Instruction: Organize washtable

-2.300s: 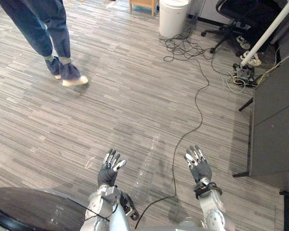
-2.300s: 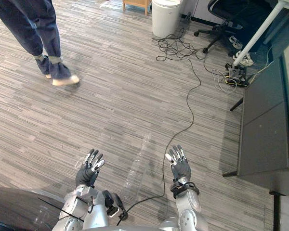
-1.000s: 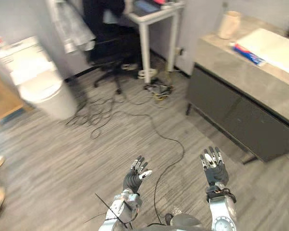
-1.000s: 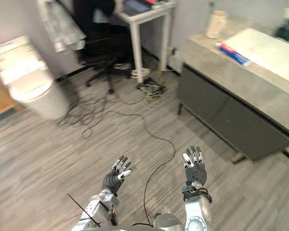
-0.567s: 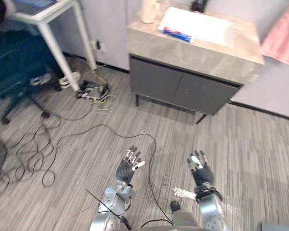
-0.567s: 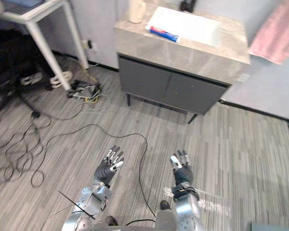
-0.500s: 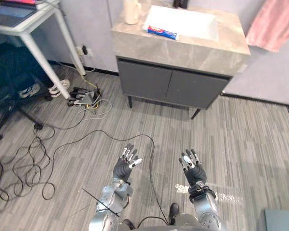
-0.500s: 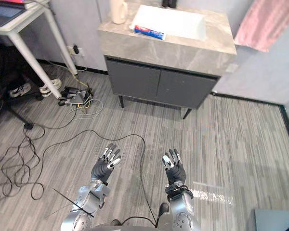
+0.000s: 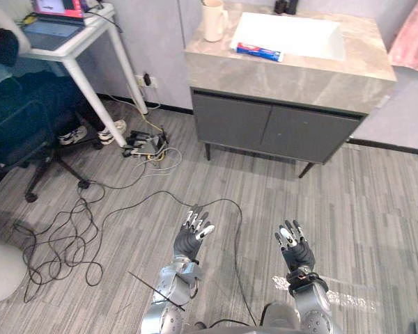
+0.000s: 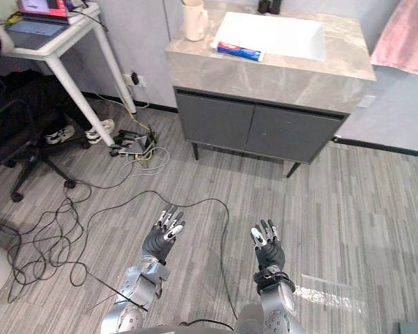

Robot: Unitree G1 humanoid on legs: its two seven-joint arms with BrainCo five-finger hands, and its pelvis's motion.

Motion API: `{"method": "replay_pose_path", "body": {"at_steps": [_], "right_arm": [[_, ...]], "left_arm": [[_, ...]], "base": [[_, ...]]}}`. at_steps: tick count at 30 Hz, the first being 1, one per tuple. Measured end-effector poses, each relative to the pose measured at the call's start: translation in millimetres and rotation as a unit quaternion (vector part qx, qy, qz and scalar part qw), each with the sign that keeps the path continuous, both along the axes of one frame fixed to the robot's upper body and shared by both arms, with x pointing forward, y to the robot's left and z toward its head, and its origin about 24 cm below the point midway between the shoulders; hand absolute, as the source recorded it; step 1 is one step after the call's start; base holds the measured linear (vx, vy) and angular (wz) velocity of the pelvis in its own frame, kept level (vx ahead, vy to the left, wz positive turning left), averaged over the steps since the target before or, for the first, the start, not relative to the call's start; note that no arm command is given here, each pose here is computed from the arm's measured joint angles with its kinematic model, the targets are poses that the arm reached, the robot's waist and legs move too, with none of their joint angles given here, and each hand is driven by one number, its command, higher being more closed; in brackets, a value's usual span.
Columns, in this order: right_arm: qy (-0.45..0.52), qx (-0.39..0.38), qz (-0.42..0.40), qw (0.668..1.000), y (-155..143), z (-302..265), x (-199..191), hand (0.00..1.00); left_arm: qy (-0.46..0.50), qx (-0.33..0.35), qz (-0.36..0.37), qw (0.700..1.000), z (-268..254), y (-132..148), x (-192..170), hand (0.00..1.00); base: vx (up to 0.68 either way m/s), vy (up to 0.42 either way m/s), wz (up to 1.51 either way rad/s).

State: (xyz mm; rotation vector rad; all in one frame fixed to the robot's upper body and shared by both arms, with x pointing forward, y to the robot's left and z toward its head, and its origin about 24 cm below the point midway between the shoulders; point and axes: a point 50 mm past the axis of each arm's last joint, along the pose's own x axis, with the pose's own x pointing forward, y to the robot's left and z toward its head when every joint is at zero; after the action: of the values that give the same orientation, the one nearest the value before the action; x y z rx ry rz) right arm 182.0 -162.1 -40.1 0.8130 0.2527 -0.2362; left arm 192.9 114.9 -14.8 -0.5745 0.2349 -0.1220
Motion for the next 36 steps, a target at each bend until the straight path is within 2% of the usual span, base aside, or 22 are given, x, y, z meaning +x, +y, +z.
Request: {"method": "replay_pose_path", "body": {"at_steps": [6,8,15,23,26,27,36], "right_arm": [[-0.019,-0.014,0.001,1.0,-6.3,7.8,9.0,0.0],[-0.04,-0.039,0.01,0.998,-14.3,17.5,20.5,0.0],[-0.053,-0.047,-0.004,0.998,-23.2,22.7,15.5,0.0],[-0.075,-0.044,-0.025,0.996,-29.7,31.2,15.2,0.0],[-0.046,-0.031,-0.05,0.997,-34.1,19.9,-2.6,0.0],[-0.019,0.003,-0.066,0.998,-21.2,8.2,-17.9,0.0],[0.003,-0.024,-0.097,0.995,-36.5,2.5,-29.4,0.0]], "left_arm": [[-0.004,0.003,-0.026,1.0,0.1,-11.6,4.0,0.0],[0.003,-0.009,-0.032,0.999,-2.7,-23.7,10.1,0.0],[0.001,-0.021,-0.031,0.999,-2.1,-29.6,13.1,0.0],[0.038,-0.029,0.044,0.998,-15.9,-0.2,-5.2,0.0],[0.032,-0.027,0.056,0.998,-12.5,6.2,-8.6,0.0],[0.028,0.008,0.076,0.997,-11.8,31.7,-12.8,0.0],[0.02,0.003,0.08,0.997,-7.8,24.8,-17.0,0.0]], "base": [[0.54,-0.136,0.36],[0.61,-0.202,-0.18],[0.55,-0.247,-0.03],[0.4,0.087,-0.74],[0.34,0.379,-0.61],[0.35,0.333,-0.51],[0.06,0.018,-0.21]]}}
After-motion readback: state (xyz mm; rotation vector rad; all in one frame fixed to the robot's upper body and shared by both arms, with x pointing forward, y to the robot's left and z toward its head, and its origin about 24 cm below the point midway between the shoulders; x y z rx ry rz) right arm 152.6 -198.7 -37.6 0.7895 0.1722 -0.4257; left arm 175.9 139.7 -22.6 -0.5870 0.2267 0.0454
